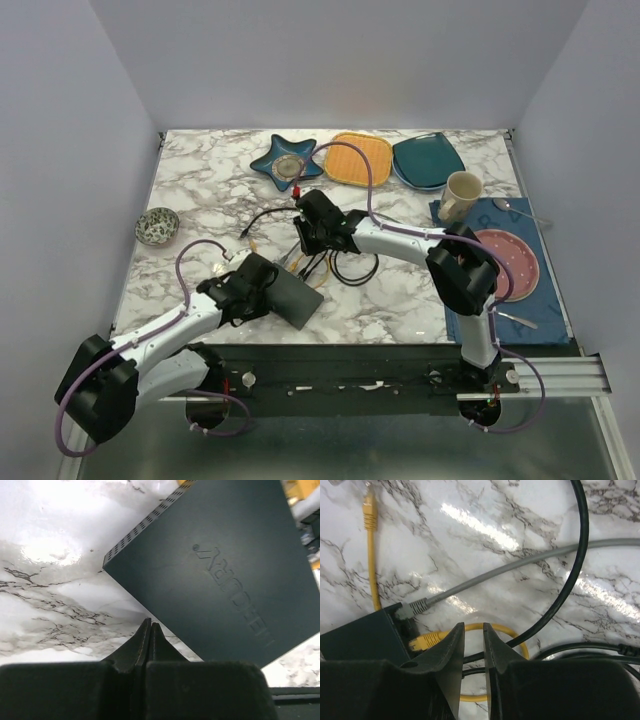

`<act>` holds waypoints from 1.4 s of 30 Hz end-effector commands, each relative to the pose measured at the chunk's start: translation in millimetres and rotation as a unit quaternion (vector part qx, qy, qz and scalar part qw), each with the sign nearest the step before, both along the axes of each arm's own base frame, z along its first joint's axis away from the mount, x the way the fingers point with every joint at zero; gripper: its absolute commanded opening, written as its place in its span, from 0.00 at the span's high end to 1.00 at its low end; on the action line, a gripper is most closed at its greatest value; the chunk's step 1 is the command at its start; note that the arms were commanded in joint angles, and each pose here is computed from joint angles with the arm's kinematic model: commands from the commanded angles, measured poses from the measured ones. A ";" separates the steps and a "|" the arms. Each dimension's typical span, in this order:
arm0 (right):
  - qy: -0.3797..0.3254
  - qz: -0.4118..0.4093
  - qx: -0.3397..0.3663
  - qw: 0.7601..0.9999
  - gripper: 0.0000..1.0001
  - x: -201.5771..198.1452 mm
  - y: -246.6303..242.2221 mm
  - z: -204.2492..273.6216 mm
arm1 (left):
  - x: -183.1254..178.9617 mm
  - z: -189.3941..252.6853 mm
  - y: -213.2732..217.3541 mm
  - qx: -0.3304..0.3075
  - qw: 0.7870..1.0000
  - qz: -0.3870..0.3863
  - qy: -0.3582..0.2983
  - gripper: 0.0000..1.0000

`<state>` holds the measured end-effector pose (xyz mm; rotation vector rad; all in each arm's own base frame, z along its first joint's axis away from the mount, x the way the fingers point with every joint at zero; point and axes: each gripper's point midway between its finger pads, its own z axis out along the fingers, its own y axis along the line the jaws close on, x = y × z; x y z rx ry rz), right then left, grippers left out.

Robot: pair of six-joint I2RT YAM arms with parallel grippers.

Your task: Pull the plug from the switch port

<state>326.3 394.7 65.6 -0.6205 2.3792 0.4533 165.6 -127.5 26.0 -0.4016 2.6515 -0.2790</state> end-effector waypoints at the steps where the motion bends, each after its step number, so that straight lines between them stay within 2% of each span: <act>1: 0.044 0.003 -0.036 0.998 0.71 -20.5 -21.7 -33.5 | -2.8 -10.6 -0.3 0.011 1.000 0.003 0.021 1.00; 13: 0.075 -0.007 -0.019 0.997 0.71 -52.7 -45.0 -42.8 | 25.6 -10.2 -18.3 0.033 0.999 -0.002 0.036 0.98; 23: 0.088 0.005 0.032 0.996 0.70 -64.0 -34.9 -20.8 | 94.9 18.3 -56.3 0.044 0.999 -0.017 0.021 0.95; 27: 0.096 0.013 0.050 0.994 0.70 -63.5 -23.5 -13.2 | 118.7 32.7 -54.7 0.049 0.999 -0.011 0.008 0.95; 32: 0.108 0.025 0.072 0.991 0.69 -61.8 -6.6 -6.3 | 142.7 46.8 -30.1 0.057 0.998 0.019 -0.004 0.94; 34: 0.093 0.012 0.074 0.993 0.68 -54.1 -6.7 2.4 | 150.9 54.8 -12.6 0.064 0.997 0.040 -0.012 0.94; 38: 0.017 -0.025 0.046 0.998 0.64 -30.3 -27.9 28.7 | 149.7 77.7 6.2 0.076 0.994 0.056 -0.049 0.92; 41: -0.011 -0.026 0.034 0.999 0.60 -16.7 -35.9 45.6 | 134.7 89.5 3.2 0.048 0.995 0.044 -0.075 0.85; 42: -0.012 -0.030 0.032 0.999 0.60 -12.2 -39.3 47.1 | 123.5 80.2 3.9 0.048 0.996 0.042 -0.067 0.84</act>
